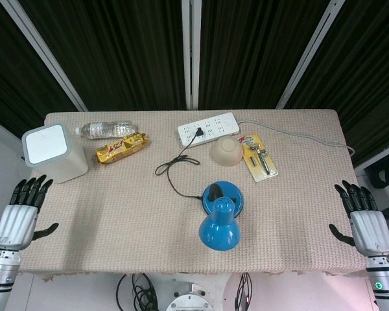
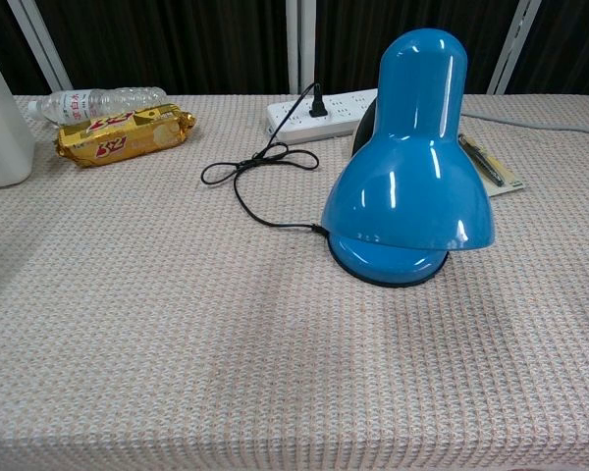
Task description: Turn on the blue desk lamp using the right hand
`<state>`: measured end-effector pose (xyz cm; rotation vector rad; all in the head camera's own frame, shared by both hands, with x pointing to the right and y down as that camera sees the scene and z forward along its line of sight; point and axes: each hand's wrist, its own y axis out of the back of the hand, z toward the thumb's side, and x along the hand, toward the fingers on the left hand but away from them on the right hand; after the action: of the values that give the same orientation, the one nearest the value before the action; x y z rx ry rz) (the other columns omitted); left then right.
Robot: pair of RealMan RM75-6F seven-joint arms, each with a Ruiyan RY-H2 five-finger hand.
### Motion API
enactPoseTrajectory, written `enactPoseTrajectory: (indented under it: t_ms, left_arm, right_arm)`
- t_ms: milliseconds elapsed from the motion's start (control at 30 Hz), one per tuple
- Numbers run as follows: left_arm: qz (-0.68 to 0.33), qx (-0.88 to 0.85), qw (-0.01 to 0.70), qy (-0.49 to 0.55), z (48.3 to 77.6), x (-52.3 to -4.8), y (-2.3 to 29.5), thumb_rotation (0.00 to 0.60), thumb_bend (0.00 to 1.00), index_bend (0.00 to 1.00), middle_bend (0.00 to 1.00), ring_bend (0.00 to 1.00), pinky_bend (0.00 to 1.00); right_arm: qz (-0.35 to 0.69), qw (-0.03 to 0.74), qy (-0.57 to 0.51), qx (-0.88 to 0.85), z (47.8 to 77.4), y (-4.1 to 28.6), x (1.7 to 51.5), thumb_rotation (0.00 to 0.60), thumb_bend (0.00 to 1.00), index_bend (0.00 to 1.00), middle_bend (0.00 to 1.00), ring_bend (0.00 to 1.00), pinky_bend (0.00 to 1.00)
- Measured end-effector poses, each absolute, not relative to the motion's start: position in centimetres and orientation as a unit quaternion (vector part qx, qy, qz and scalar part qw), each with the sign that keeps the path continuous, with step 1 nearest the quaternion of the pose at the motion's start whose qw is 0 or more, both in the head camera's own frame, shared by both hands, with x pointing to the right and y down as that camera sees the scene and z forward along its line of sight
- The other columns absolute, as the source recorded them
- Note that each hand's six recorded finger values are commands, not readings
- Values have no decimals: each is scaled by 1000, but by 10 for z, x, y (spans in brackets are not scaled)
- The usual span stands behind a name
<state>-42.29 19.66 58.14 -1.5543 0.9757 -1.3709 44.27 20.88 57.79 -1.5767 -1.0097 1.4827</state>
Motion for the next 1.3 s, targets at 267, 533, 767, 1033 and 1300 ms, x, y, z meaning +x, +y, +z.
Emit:
enactPoseTrajectory:
  t_ms: [267, 533, 767, 1033, 1300]
  left_arm:
    - [-544, -622, 410, 386, 581, -422, 198, 600, 97, 0, 0, 0, 0]
    - [-543, -622, 411, 386, 580, -422, 198, 600, 97, 0, 0, 0, 0]
    - [-545, -619, 414, 385, 582, -424, 197, 600, 97, 0, 0, 0, 0]
    - [-547, -615, 411, 392, 578, -428, 199, 600, 97, 0, 0, 0, 0]
    - [-547, -618, 410, 388, 580, -426, 199, 600, 97, 0, 0, 0, 0]
  right_arm:
    - [577, 367, -391, -616, 579, 211, 442, 600, 176, 0, 0, 0, 0]
    - [569, 366, -391, -624, 578, 213, 436, 600, 176, 0, 0, 0, 0]
    - [567, 366, -390, -626, 579, 210, 434, 600, 176, 0, 0, 0, 0]
    - [562, 369, -377, -637, 585, 206, 427, 600, 192, 0, 237, 241, 291]
    - [561, 388, -341, -647, 592, 194, 410, 600, 681, 0, 843, 780, 826]
